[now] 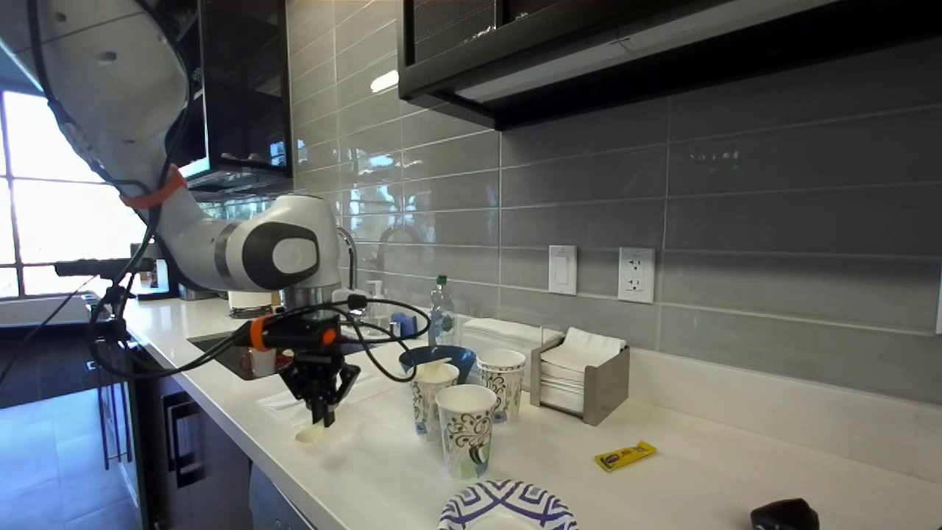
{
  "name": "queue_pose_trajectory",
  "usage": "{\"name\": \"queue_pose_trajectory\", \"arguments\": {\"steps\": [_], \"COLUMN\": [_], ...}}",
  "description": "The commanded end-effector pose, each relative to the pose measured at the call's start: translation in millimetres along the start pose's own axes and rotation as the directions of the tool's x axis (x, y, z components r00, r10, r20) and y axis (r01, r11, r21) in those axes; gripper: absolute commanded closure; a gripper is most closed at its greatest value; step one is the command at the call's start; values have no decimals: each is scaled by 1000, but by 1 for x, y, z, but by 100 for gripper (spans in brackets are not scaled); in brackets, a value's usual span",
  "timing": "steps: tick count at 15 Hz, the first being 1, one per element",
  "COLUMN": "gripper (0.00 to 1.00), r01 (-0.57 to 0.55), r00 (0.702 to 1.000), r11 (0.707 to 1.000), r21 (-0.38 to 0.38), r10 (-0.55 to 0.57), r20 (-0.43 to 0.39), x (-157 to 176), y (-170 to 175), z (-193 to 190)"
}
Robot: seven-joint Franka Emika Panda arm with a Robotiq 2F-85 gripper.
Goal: Pick up the plastic spoon from the paper cup on the right and put it on the kitchen counter, pick up the plastic spoon from the paper cup on the left and put it on the paper cup on the right, pick up the plastic spoon on the kitchen counter and put it on the paper cup to the left
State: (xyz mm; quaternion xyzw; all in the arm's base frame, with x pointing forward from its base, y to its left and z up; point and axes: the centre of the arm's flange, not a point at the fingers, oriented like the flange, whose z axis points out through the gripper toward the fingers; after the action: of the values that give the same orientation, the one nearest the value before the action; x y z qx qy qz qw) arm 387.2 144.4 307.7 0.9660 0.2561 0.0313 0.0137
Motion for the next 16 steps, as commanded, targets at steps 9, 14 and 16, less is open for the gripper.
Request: {"name": "queue_pose_trajectory", "arguments": {"steps": [9,14,16], "gripper": [51,16,2], "r01": [-70,-44,-26], "r00": [997,998,998], "r11": [997,999,999], "r21": [12,-23,-27], "r10": [69,45,27], "r20": [36,45,56], "x": [-1,-7,-10], "y": [19,12,8], "z": [34,0,-19]}}
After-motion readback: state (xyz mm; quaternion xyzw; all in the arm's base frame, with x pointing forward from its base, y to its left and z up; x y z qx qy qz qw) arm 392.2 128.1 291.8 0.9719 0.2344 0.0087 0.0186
